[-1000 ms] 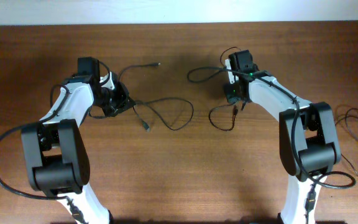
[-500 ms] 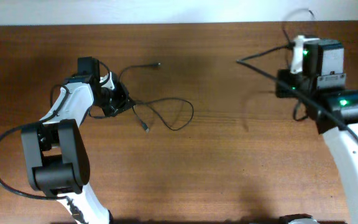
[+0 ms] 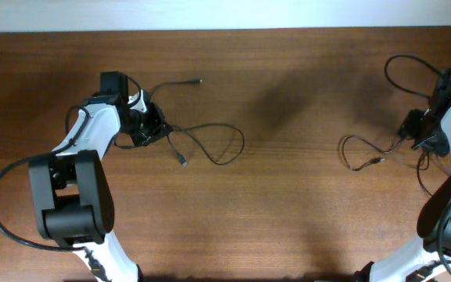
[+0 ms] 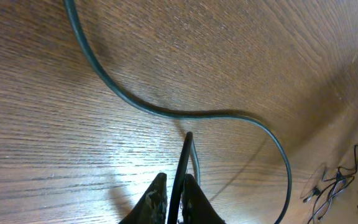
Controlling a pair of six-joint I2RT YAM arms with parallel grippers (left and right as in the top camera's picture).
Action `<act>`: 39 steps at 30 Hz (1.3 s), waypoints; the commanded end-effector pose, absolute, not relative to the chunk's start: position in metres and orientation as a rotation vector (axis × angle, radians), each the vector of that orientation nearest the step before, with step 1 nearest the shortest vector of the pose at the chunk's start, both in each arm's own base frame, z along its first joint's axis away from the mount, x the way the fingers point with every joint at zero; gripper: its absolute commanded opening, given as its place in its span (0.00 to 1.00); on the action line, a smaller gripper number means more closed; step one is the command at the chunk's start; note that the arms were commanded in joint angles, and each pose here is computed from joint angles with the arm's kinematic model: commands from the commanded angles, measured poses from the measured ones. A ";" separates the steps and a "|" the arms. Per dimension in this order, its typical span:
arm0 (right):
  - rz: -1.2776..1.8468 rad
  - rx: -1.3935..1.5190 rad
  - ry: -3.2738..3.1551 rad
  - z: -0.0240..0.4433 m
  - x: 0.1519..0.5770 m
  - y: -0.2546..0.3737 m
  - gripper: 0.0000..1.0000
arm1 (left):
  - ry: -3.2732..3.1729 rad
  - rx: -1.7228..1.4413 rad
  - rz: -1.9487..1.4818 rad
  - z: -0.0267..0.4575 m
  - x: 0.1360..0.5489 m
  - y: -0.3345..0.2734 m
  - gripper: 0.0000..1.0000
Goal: Untangle cables
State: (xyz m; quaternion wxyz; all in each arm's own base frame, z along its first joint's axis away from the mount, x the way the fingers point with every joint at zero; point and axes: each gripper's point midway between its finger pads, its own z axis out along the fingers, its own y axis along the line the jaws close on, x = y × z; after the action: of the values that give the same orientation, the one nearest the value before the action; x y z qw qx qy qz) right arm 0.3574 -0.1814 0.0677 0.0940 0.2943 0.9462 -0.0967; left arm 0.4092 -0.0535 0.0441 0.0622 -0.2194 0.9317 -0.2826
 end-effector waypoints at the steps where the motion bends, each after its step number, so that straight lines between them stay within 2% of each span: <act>1: -0.235 0.996 2.773 0.077 0.354 -0.166 0.81 | 2.826 -0.680 -0.850 0.040 0.408 -0.054 0.11; 4: -0.092 0.842 2.789 0.101 0.366 -0.111 0.81 | 2.826 -0.680 -0.850 0.040 0.408 -0.054 0.17; 5: -0.035 0.788 2.812 0.103 0.368 -0.091 0.82 | 2.826 -0.680 -0.850 0.040 0.408 -0.054 0.27; 6: 0.028 0.718 2.850 0.103 0.369 -0.066 0.84 | 2.825 -0.680 -0.850 0.040 0.408 -0.054 0.41; 7: 0.061 0.657 2.878 0.101 0.370 -0.046 0.88 | 2.824 -0.678 -0.850 0.040 0.409 -0.054 0.61; 8: 0.074 0.597 2.895 0.101 0.371 -0.030 0.91 | 2.823 -0.679 -0.844 0.039 0.409 -0.053 0.96; 9: 0.115 0.532 2.910 0.101 0.372 -0.010 0.91 | 2.825 -0.681 -0.832 0.039 0.409 -0.052 0.99; 13: 0.335 0.252 2.907 0.103 0.382 0.077 1.00 | 2.822 -0.679 -0.828 0.039 0.410 -0.052 0.99; 17: 0.433 -0.050 2.853 0.099 0.385 0.163 0.98 | 2.829 -0.732 -0.716 0.033 0.410 -0.040 0.99; 22: 0.525 -0.224 2.753 0.076 0.397 0.240 0.98 | 2.830 -0.748 -0.696 0.031 0.410 -0.037 0.99; 24: 0.565 -0.481 2.607 0.071 0.407 0.281 0.98 | 2.840 -0.798 -0.606 0.027 0.407 -0.027 0.99; 28: 0.556 -0.747 2.422 0.054 0.417 0.323 0.98 | 2.845 -0.991 -0.565 0.020 0.396 -0.019 0.99; 30: 0.535 -0.866 2.333 0.034 0.424 0.339 0.98 | 2.814 -1.001 -0.668 0.026 0.402 -0.027 0.99; 36: 0.542 -0.898 2.239 -0.002 0.438 0.359 0.98 | 2.806 -0.988 -0.716 0.028 0.404 -0.032 0.99; 39: 0.599 -0.986 2.244 -0.019 0.420 0.372 0.98 | 2.807 -0.991 -0.695 0.027 0.404 -0.029 0.99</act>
State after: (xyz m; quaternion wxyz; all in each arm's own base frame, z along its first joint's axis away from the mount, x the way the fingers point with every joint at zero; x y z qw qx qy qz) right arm 0.4454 0.3584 0.0100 0.3465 -0.3391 0.8496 0.2076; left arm 0.4066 -0.0309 0.0324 0.0501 -0.3158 0.9196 -0.2281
